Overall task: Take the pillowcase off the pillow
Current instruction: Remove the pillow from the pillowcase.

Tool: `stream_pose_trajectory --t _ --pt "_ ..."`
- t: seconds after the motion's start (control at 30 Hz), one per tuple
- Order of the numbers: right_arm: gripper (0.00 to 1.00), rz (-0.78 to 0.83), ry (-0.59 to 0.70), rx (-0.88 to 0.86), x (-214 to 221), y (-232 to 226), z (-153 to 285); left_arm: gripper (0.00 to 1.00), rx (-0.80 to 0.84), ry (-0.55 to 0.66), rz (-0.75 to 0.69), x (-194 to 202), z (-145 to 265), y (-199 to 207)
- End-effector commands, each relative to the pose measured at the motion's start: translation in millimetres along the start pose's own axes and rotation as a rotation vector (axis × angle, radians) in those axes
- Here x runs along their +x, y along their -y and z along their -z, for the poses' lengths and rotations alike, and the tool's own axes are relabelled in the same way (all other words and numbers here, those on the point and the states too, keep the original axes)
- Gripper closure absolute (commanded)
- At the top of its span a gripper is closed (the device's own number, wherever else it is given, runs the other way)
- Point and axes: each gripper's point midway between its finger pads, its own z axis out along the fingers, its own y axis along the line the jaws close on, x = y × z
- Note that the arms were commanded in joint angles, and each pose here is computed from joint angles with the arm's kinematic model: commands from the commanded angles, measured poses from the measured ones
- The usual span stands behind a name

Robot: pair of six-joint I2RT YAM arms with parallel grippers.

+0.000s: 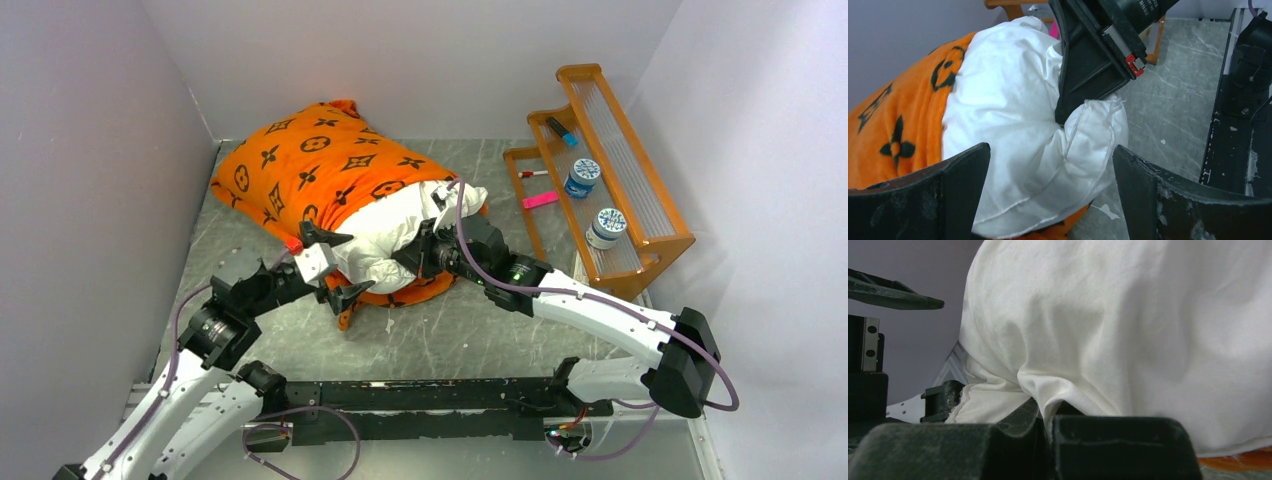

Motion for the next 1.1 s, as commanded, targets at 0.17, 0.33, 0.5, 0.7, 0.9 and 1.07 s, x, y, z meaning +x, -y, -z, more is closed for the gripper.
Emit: stream_pose_trajectory --t 0.17,0.33,0.5,0.7,0.9,1.07 --pt "1.0 -0.03 0.2 -0.18 -69 -55 7 0.04 0.006 -0.052 -0.304 -1 -28 -2" --pt "1.0 -0.031 0.203 -0.179 -68 -55 8 0.03 0.001 -0.096 -0.381 6 -41 5" --pt "1.0 -0.049 0.216 -0.206 -73 -61 11 0.03 -0.071 -0.166 -0.425 27 -51 5" --pt "1.0 -0.066 0.22 -0.29 -79 -79 18 0.03 -0.244 -0.28 -0.475 50 -64 -14" --pt "1.0 -0.065 0.247 -0.277 -75 -71 25 0.26 -0.383 -0.231 -0.437 28 -65 -34" --pt "0.89 -0.043 0.274 -0.23 -75 -59 34 0.86 -0.435 -0.226 -0.389 28 -63 -39"
